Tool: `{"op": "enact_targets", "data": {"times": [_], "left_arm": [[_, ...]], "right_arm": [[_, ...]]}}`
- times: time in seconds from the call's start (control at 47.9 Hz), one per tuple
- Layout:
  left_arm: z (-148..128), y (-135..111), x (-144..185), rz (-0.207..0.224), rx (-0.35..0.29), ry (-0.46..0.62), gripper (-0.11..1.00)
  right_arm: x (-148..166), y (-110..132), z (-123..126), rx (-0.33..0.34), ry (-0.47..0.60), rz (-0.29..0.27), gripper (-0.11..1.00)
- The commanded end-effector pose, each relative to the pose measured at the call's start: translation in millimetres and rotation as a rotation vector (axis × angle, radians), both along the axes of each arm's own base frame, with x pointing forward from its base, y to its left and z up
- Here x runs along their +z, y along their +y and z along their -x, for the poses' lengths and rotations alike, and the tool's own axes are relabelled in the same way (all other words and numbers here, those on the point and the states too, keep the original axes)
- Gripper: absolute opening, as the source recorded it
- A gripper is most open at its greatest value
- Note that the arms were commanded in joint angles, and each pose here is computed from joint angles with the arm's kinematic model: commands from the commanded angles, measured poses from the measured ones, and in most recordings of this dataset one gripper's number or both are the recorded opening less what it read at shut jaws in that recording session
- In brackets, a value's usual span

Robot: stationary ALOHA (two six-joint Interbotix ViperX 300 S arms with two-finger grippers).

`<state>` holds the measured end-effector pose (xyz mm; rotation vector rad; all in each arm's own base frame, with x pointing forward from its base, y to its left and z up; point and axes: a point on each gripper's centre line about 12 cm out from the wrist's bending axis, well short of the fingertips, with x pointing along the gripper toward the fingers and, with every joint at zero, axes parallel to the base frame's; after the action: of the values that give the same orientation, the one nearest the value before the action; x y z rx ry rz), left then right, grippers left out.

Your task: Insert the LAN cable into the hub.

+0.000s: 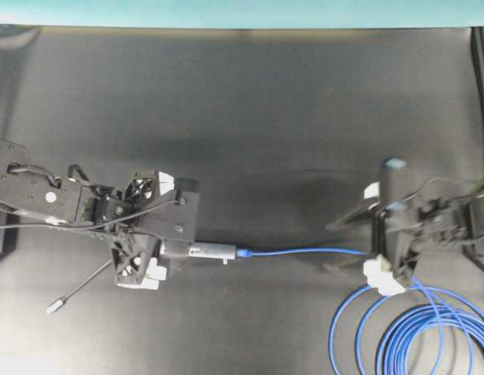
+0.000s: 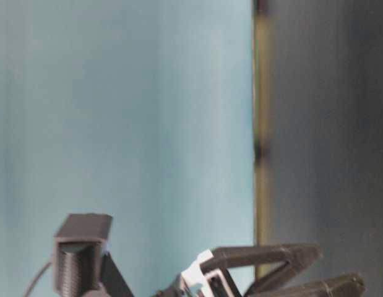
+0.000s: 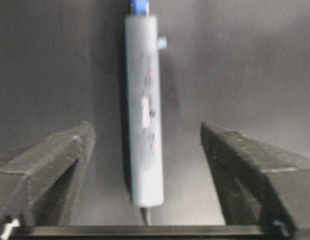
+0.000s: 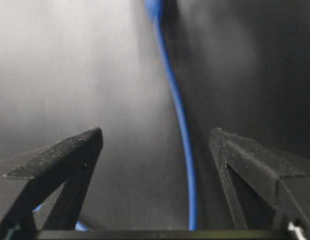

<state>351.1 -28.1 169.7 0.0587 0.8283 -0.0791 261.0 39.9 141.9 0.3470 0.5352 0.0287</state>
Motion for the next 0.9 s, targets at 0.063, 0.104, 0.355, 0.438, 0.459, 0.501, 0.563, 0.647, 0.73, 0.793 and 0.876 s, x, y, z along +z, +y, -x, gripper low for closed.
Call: {"op": "enact_targets", "data": {"times": [0.063, 0.104, 0.355, 0.438, 0.459, 0.501, 0.563, 0.647, 0.73, 0.793, 0.876], "left_arm": [[7.7, 1.8, 12.6, -0.001, 0.0, -0.039, 0.76], [11.6, 2.1, 16.3, 0.0, 0.0, -0.049, 0.75], [48.6, 4.1, 35.4, 0.006, -0.003, -0.121, 0.74], [57.8, 1.2, 36.1, 0.008, -0.015, -0.132, 0.74], [59.7, 0.5, 36.3, 0.009, -0.018, -0.135, 0.74], [61.8, -2.0, 36.5, 0.01, -0.028, -0.138, 0.74], [62.9, -4.7, 37.0, 0.013, -0.036, -0.145, 0.74], [59.9, -5.1, 41.2, 0.015, -0.038, -0.177, 0.74], [56.2, -5.8, 49.3, 0.022, -0.04, -0.232, 0.74], [53.0, -6.4, 57.5, 0.027, -0.042, -0.286, 0.74], [51.4, -6.4, 71.8, 0.036, -0.042, -0.368, 0.74]], "right_arm": [[17.9, -11.2, 11.2, -0.038, -0.102, -0.012, 0.83], [20.4, -12.7, 16.5, -0.041, -0.117, -0.014, 0.83], [34.5, -20.2, 55.9, -0.053, -0.194, -0.029, 0.83], [44.8, -21.3, 66.1, -0.053, -0.217, -0.038, 0.83], [47.0, -21.7, 68.2, -0.054, -0.22, -0.039, 0.83], [51.3, -22.1, 72.2, -0.053, -0.222, -0.041, 0.83], [56.6, -22.1, 77.8, -0.049, -0.224, -0.044, 0.83], [62.1, -22.3, 84.7, -0.045, -0.228, -0.046, 0.83], [64.7, -22.5, 90.7, -0.042, -0.231, -0.047, 0.83], [66.4, -22.7, 93.4, -0.04, -0.237, -0.048, 0.83], [67.0, -22.9, 95.4, -0.04, -0.247, -0.048, 0.83]]}}
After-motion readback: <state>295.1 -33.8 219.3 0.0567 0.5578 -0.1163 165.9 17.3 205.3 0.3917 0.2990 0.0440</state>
